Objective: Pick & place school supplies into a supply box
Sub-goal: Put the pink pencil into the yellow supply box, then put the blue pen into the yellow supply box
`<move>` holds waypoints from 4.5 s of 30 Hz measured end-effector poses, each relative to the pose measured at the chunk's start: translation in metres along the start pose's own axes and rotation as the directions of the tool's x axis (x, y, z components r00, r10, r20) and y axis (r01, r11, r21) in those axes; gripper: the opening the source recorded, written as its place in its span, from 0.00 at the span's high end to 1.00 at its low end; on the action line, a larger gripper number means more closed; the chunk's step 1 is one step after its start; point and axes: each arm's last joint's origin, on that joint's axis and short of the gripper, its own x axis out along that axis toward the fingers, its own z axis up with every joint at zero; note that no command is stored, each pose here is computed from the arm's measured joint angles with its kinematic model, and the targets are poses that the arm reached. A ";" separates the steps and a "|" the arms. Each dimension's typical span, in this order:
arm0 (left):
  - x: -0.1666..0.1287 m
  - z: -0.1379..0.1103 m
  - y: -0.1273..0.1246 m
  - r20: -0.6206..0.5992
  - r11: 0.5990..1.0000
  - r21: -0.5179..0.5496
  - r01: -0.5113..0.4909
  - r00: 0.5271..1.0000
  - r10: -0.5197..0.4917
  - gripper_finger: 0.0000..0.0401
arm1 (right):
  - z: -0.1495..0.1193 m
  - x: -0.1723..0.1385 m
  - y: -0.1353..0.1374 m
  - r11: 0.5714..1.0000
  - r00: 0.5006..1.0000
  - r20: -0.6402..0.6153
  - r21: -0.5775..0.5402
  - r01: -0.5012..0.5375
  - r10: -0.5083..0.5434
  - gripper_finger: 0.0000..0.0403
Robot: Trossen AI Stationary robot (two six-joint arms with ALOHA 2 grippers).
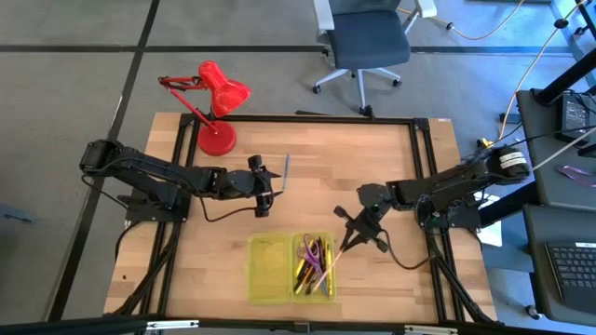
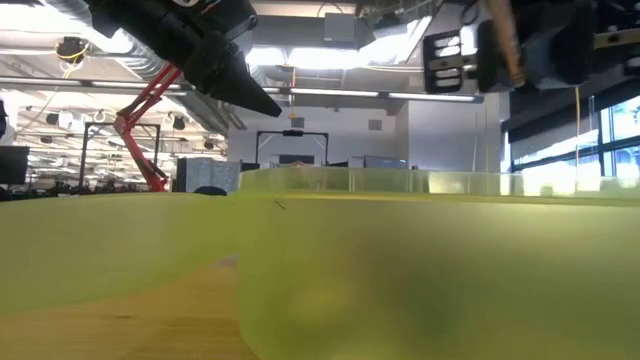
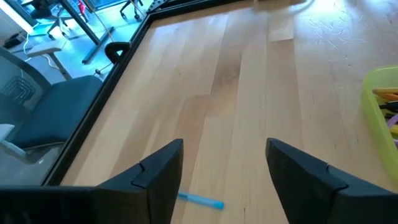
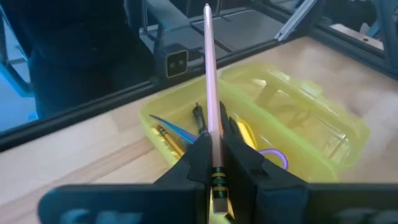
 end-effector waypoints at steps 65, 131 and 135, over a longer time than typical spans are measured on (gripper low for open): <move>0.001 0.004 -0.003 0.041 0.990 -0.115 0.086 0.996 -0.082 0.45 | 0.005 0.017 -0.039 0.975 0.928 -0.372 0.208 0.077 0.006 0.72; 0.172 -0.059 0.098 -0.710 0.657 -0.529 -0.538 0.704 0.005 0.56 | -0.020 -0.062 -0.007 0.722 0.801 -0.266 0.348 0.598 -0.536 0.72; 0.172 -0.059 0.097 -0.709 0.667 -0.525 -0.529 0.706 0.002 0.64 | -0.020 -0.062 -0.007 0.722 0.801 -0.266 0.348 0.598 -0.536 0.72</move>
